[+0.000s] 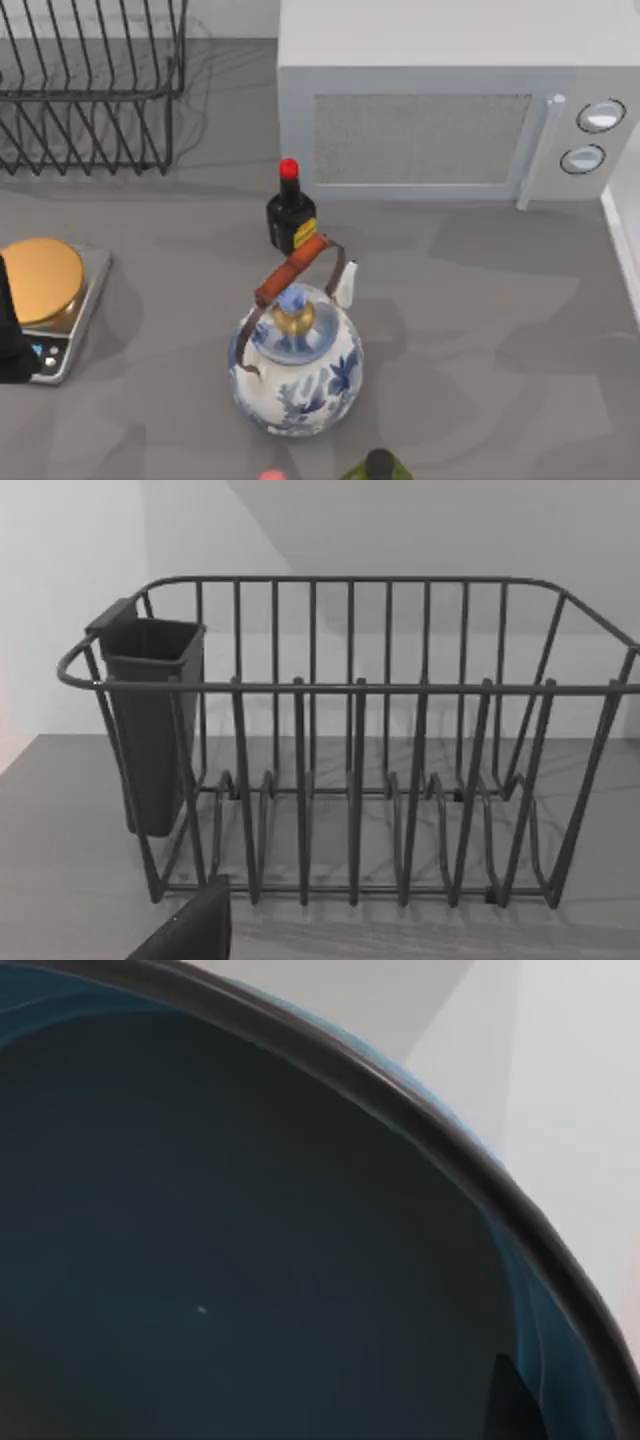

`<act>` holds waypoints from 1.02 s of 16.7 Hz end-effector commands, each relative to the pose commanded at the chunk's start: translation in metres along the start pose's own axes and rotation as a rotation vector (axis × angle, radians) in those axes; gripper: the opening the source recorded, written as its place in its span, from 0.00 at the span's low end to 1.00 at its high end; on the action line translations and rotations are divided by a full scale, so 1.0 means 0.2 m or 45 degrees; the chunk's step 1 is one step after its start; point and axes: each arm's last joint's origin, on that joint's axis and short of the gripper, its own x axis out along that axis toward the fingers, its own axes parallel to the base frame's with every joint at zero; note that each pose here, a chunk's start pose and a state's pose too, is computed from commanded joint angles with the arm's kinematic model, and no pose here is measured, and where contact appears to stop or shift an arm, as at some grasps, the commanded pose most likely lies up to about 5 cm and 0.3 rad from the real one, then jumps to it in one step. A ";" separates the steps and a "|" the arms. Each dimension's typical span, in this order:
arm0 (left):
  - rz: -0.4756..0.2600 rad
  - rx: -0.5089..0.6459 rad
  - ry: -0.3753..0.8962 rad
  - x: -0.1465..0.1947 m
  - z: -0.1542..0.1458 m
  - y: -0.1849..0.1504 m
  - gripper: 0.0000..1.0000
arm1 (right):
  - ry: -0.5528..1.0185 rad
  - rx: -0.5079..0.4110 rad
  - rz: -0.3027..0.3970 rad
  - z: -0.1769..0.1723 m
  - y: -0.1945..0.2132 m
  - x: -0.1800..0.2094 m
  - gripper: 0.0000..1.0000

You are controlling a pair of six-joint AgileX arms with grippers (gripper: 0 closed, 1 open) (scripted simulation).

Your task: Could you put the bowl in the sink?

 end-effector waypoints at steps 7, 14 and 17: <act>0.000 0.000 0.000 0.00 0.00 0.00 1.00 | 0.007 0.002 0.002 -0.36 -0.05 0.07 0.00; 0.000 0.000 0.000 0.00 0.00 0.00 1.00 | -0.007 -0.006 0.004 -0.71 0.00 0.00 0.00; 0.000 0.000 0.000 0.00 0.00 0.00 1.00 | -0.004 -0.004 0.005 -0.73 0.01 0.00 0.00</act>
